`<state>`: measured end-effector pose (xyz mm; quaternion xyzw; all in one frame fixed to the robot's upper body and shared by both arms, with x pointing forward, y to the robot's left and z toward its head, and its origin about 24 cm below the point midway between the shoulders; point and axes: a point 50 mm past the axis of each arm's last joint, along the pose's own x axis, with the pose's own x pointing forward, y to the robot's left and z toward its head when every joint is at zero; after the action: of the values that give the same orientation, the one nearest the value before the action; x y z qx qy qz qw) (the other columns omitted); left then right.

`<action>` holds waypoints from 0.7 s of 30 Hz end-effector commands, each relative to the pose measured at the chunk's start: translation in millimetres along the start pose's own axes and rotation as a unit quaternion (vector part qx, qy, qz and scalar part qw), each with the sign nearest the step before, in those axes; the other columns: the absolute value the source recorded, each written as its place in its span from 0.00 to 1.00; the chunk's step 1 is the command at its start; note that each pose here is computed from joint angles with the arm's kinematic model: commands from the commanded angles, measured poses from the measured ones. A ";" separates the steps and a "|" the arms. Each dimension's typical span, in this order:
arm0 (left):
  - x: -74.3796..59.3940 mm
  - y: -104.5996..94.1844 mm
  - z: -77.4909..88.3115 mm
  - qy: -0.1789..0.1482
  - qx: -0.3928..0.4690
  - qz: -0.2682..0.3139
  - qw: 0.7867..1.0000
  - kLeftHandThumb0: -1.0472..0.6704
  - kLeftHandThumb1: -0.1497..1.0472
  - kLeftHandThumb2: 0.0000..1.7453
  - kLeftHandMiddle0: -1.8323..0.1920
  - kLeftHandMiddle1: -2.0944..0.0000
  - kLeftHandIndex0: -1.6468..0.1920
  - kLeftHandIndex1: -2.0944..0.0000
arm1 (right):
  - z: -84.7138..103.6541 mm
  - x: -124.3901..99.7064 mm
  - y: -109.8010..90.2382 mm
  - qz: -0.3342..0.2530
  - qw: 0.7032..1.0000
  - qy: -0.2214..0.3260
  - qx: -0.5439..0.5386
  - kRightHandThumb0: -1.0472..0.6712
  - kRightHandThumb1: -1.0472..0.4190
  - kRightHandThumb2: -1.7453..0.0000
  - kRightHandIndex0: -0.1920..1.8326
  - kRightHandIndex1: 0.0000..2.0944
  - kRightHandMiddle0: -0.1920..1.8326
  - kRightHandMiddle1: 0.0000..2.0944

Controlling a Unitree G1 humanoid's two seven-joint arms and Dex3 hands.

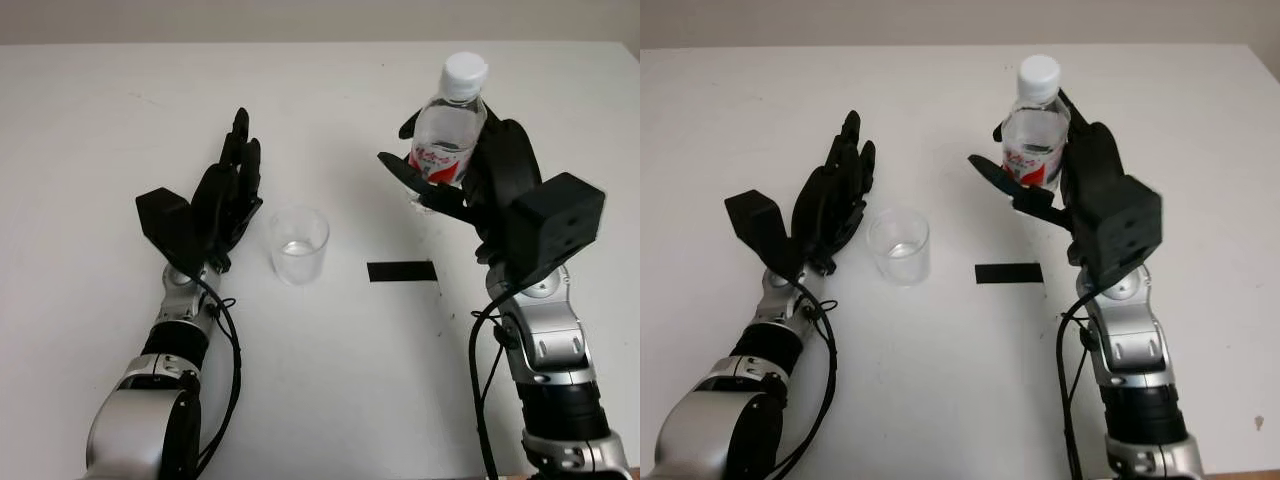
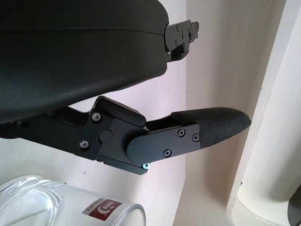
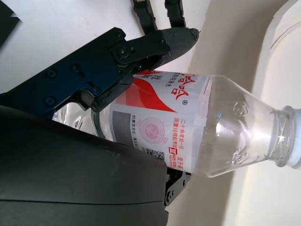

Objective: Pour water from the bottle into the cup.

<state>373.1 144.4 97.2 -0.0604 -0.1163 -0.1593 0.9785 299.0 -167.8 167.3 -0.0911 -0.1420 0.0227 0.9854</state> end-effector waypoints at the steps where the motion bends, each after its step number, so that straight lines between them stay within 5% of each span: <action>1: -9.6 2.4 -11.5 0.021 -0.005 0.005 1.000 0.11 1.00 0.37 1.00 1.00 1.00 1.00 | 6.7 -6.1 -0.5 -0.005 1.000 0.005 0.016 0.38 0.00 0.76 0.72 1.00 0.55 1.00; 21: -9.1 3.7 -9.2 0.022 0.001 0.003 1.000 0.10 1.00 0.37 1.00 1.00 1.00 1.00 | -13.4 -6.7 -0.4 -0.016 0.995 0.078 0.055 0.36 0.00 0.78 0.80 1.00 0.63 1.00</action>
<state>372.5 145.0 97.1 -0.0592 -0.1131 -0.1605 0.9787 295.6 -172.1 150.0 -0.0367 -0.0575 0.0084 0.9976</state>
